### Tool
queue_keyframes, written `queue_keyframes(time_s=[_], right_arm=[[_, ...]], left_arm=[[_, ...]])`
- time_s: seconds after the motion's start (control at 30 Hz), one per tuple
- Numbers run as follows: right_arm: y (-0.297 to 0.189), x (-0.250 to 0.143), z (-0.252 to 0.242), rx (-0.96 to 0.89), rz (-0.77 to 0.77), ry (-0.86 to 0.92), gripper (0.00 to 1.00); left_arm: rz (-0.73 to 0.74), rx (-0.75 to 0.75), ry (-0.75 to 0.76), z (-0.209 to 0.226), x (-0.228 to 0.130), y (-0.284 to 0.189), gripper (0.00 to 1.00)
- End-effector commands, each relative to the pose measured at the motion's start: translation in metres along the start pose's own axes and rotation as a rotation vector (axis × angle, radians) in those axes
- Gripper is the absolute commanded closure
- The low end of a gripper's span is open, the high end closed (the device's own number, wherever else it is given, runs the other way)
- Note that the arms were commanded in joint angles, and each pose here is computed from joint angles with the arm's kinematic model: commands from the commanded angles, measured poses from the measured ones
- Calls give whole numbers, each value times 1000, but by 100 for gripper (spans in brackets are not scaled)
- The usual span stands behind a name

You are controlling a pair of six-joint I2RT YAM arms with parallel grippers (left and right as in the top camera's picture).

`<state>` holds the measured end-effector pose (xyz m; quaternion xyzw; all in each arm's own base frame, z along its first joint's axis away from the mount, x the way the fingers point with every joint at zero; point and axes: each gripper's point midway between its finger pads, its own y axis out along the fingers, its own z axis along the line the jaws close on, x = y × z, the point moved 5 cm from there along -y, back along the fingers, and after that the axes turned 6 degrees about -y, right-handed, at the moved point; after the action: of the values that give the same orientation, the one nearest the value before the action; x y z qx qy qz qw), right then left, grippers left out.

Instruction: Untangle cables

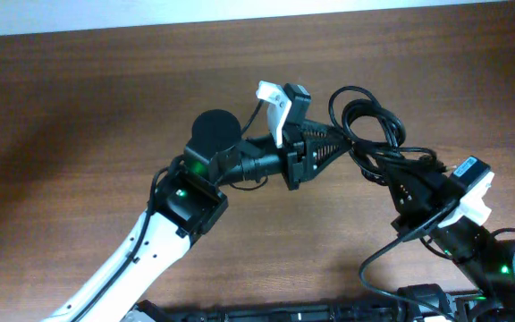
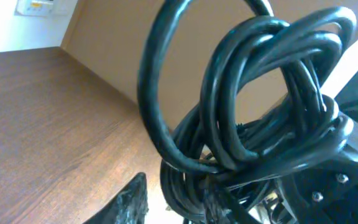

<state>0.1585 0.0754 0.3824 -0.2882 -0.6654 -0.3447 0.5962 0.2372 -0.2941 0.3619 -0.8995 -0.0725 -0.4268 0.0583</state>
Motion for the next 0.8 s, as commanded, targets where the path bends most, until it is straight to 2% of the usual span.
queue_keyframes(time_s=[0.0, 0.03, 0.13, 0.77], right_arm=[[-3, 10, 12, 84, -33, -17, 96], [-3, 10, 12, 85, -33, -17, 96], [-3, 11, 12, 87, -35, -19, 96], [-5, 18, 25, 187, -68, -52, 96]], left_arm=[[8, -6, 6, -1, -1, 3, 69], [9, -10, 7, -1, -1, 3, 58], [19, -23, 5, -6, -4, 6, 46], [-1, -99, 58, -28, -5, 14, 43]])
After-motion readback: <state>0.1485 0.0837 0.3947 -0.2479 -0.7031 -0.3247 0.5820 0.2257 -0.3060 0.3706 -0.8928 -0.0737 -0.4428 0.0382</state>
